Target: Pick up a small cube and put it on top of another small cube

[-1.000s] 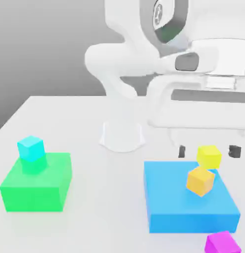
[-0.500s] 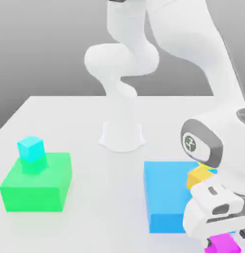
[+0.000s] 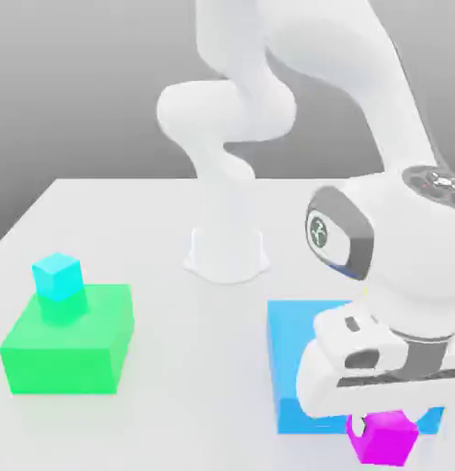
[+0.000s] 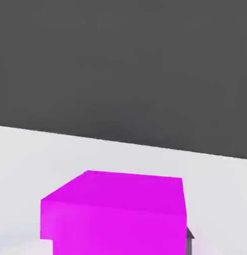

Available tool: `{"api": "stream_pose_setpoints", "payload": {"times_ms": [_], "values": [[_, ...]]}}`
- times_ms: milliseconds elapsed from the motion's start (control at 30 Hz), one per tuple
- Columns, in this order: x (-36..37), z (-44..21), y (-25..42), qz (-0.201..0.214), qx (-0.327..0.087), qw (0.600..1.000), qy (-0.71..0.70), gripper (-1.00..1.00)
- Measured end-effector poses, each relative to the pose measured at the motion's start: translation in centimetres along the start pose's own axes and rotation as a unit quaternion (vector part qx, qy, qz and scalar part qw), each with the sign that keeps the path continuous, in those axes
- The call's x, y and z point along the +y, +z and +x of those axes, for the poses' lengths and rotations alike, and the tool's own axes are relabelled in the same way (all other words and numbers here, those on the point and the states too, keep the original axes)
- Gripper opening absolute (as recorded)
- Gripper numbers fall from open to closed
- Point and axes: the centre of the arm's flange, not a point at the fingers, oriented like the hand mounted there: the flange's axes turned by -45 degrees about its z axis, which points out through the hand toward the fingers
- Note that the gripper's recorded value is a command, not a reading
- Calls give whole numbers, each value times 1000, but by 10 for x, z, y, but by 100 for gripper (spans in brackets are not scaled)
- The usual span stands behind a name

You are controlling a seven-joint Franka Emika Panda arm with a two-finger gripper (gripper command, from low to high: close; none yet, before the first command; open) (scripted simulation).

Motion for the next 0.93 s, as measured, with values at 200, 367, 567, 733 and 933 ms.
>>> {"api": "stream_pose_setpoints", "payload": {"times_ms": [200,367,567,733,933], "values": [[171,-30,-32,-28,-9,978,204,-100],[293,-105,-62,-31,-18,922,387,-100],[372,-212,-82,-2,-25,828,560,-100],[396,-274,-67,27,-25,763,645,-100],[393,-278,-26,28,-25,759,650,100]]}}
